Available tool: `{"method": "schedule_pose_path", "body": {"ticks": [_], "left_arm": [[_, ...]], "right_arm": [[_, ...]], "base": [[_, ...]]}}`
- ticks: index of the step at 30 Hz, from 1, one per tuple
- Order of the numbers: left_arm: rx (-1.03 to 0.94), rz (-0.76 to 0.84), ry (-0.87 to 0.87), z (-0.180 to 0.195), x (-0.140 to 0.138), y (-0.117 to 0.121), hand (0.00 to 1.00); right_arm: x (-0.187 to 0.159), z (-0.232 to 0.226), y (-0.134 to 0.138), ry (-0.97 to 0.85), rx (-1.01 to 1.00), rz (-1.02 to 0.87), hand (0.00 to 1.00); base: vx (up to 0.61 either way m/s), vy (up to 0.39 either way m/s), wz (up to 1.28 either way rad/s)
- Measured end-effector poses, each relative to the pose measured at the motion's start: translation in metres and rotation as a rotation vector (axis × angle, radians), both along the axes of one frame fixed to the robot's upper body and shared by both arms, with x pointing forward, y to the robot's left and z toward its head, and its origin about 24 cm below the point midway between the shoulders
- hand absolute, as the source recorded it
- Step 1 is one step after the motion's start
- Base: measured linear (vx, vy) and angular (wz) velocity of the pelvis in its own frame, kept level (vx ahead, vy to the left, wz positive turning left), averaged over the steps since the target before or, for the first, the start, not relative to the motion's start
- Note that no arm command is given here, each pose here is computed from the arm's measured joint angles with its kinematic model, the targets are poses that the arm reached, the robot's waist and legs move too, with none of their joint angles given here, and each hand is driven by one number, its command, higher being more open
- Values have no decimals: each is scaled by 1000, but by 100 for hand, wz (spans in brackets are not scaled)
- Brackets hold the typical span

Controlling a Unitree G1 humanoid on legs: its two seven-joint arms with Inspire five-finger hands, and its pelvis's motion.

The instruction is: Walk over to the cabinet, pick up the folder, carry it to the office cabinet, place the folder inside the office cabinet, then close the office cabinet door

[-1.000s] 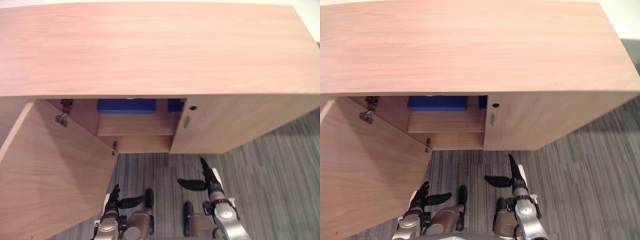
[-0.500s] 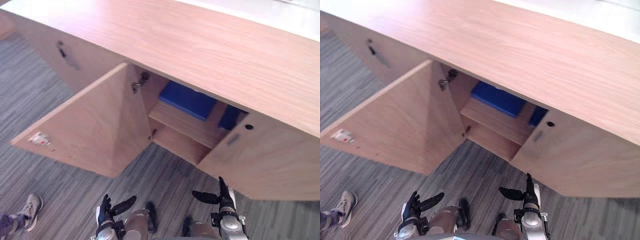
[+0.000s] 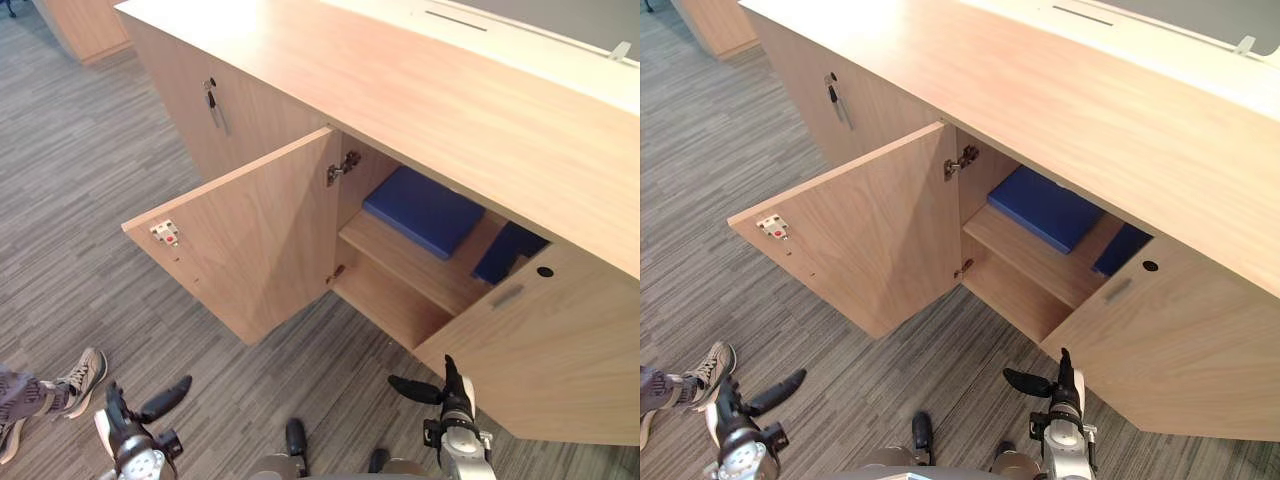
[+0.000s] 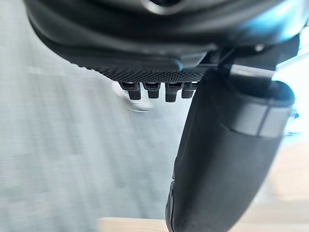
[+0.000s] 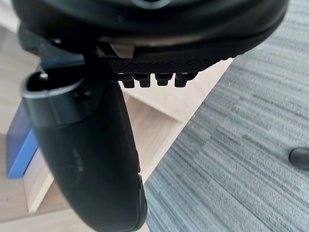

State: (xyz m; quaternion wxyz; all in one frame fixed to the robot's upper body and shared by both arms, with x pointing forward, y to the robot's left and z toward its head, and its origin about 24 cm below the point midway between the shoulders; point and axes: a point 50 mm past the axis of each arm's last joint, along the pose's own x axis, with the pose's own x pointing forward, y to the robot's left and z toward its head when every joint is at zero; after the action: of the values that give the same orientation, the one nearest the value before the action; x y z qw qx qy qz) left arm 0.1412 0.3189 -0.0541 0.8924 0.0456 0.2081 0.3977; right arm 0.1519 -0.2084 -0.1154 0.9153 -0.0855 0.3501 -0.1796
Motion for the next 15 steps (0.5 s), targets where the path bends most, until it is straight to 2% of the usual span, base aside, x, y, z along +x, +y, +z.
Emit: {"method": "schedule_pose_path", "body": {"ticks": [3, 9, 15], "left_arm": [[117, -55, -47, 24, 17, 18, 100], [262, -119, -57, 59, 31, 52, 100], [378, -207, -34, 81, 52, 61, 100]], "right_arm": [[-8, -3, -2, 26, 1, 14, 100], [-25, -13, 0, 91, 27, 43, 100], [-27, -14, -2, 105, 29, 52, 100]], "base": [[-102, 15, -11], [11, -3, -21], [108, -5, -25]]}}
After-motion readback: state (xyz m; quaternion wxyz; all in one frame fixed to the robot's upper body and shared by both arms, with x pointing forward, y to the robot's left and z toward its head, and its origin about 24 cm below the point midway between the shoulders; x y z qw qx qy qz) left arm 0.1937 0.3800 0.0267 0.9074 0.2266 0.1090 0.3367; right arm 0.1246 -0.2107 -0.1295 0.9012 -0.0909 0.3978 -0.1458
